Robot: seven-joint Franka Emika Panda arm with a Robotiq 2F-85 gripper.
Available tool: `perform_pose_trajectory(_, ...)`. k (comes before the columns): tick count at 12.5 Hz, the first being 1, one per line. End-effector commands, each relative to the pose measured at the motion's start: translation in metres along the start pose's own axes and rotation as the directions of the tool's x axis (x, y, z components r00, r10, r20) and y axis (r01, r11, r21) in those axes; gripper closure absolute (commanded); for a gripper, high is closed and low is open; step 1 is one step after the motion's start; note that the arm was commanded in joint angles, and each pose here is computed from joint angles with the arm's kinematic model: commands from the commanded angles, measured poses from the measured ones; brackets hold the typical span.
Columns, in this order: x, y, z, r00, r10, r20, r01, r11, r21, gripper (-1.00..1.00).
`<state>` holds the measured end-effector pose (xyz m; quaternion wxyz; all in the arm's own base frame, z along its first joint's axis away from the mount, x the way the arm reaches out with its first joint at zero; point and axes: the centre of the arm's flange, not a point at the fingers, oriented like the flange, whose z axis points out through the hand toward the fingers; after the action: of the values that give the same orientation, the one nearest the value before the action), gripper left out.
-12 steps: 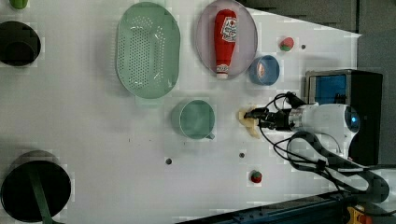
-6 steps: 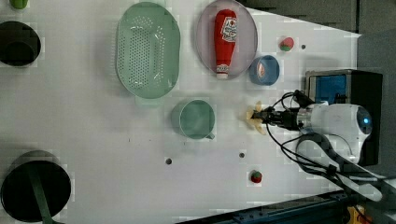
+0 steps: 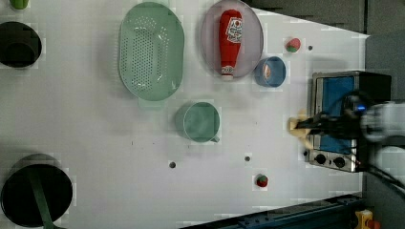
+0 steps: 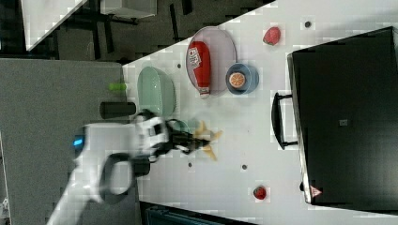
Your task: Pick Banana and place it in mug.
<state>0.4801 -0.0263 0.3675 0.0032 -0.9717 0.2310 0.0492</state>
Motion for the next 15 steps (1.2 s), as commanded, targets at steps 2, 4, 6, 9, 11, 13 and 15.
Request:
perform_pose_trajectory(2, -0.008, -0.021, -0.092, 0.992, -0.085, -0.098, 0.085, 0.996, 0.003, 0.42)
perform_pose_trajectory(4, -0.028, -0.048, -0.103, 0.981, -0.143, -0.127, 0.143, 0.990, -0.007, 0.42)
perform_pose_trajectory(6, -0.054, -0.089, -0.099, 0.965, -0.234, -0.121, 0.231, 0.972, -0.036, 0.42)
perform_pose_trajectory(9, -0.096, -0.147, -0.080, 0.926, -0.367, -0.094, 0.360, 0.929, -0.080, 0.42)
perform_pose_trajectory(11, -0.115, -0.170, -0.068, 0.930, -0.360, -0.080, 0.353, 0.931, -0.088, 0.42)
perform_pose_trajectory(13, -0.133, -0.190, -0.053, 0.963, -0.260, -0.069, 0.253, 0.963, -0.093, 0.42)
perform_pose_trajectory(15, -0.148, -0.209, -0.034, 0.980, -0.194, -0.054, 0.188, 0.978, -0.095, 0.42)
